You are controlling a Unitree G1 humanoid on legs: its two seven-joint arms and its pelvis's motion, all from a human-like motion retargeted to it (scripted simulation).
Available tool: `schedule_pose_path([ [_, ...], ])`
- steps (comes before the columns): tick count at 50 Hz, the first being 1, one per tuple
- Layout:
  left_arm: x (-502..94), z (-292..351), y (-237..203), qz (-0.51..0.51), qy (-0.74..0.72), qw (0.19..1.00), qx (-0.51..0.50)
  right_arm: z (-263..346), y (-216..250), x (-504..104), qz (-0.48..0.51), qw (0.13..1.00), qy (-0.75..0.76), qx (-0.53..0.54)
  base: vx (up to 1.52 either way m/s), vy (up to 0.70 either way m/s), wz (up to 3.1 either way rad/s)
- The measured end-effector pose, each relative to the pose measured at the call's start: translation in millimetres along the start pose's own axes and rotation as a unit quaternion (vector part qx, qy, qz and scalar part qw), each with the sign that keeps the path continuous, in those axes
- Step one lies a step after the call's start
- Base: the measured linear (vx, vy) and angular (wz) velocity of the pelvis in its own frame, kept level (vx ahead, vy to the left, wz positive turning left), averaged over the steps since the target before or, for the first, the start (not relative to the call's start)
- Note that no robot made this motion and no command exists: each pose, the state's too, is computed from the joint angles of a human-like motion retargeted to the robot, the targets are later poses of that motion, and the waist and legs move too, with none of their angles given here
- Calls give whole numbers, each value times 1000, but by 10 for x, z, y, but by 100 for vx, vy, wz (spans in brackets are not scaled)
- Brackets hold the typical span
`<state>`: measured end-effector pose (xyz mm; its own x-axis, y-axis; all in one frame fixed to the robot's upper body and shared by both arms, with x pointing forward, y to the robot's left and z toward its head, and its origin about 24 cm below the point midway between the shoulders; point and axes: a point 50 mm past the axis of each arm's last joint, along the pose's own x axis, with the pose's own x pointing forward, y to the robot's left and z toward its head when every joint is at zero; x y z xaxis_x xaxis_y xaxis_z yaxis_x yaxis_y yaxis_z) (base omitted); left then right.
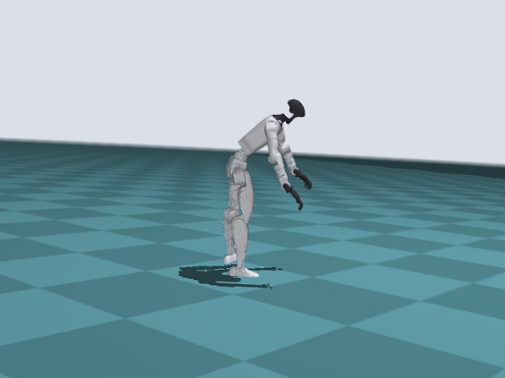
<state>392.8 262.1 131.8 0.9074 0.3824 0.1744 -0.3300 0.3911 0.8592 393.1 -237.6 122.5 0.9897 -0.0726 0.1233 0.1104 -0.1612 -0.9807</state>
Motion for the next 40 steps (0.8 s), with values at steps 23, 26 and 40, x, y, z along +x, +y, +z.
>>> schedule_pose_path([
  [23, -575, 1010, -828, -90, -186, 978, -26, -263, 46, -70, -4, 1000, 23, -13, 1, 19, -4],
  [26, -664, 1194, -910, -121, -218, 968, -24, -222, 108, -81, 7, 1000, 30, -4, 0, 12, -25],
  [40, -1767, 1733, -1107, -267, -388, 839, -273, 220, 288, -226, 8, 988, -26, 153, 9, 15, 10],
])
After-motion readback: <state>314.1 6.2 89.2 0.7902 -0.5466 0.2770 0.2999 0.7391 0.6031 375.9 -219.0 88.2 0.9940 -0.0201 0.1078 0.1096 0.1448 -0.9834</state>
